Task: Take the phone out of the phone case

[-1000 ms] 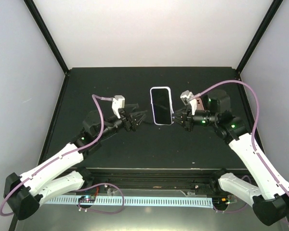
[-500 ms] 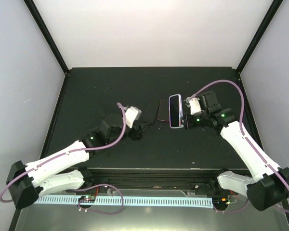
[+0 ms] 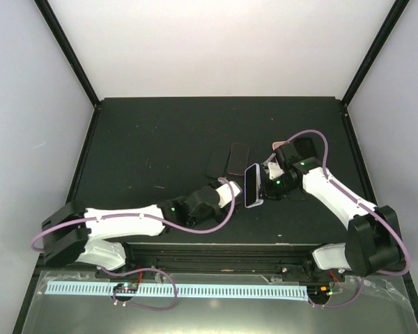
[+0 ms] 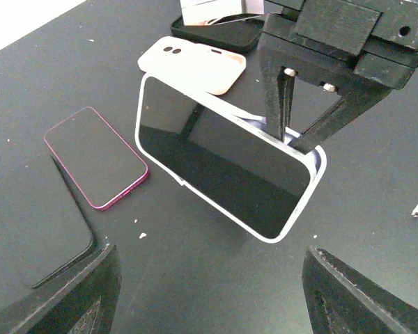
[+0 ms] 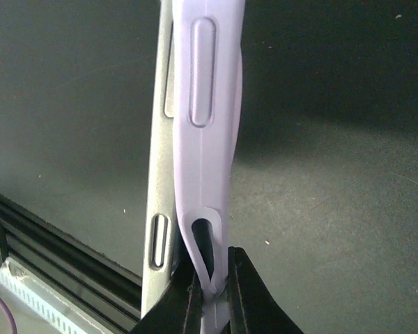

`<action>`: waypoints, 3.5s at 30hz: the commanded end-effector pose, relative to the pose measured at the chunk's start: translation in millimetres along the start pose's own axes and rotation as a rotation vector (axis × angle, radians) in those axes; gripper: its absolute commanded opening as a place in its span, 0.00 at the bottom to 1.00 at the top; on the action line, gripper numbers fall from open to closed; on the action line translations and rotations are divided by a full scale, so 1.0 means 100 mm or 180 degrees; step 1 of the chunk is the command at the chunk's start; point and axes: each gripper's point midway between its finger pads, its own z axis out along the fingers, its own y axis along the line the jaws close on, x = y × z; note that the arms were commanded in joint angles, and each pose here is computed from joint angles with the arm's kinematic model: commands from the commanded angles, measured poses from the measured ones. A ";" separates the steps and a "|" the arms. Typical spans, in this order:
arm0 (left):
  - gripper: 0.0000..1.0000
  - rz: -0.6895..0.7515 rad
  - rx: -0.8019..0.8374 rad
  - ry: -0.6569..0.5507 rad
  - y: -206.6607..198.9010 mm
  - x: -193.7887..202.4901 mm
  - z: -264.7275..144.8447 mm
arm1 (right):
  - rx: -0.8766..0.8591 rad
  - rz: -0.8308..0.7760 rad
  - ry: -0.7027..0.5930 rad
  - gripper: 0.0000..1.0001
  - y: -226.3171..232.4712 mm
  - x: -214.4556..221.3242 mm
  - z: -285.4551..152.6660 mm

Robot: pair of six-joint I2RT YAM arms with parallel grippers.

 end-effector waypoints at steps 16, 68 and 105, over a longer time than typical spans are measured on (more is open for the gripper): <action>0.68 -0.0032 -0.0006 -0.0347 -0.41 -0.12 0.83 | 0.0624 0.0448 -0.0065 0.01 -0.50 -0.23 0.30; 0.09 0.0369 -0.1597 0.0059 0.36 0.23 1.04 | -0.0107 0.0249 0.0062 0.01 -0.13 -0.05 0.21; 0.02 -0.0519 -0.2082 -0.0373 1.40 -0.10 -0.19 | 0.0501 -0.0545 -0.0479 0.01 -0.43 -0.80 -0.11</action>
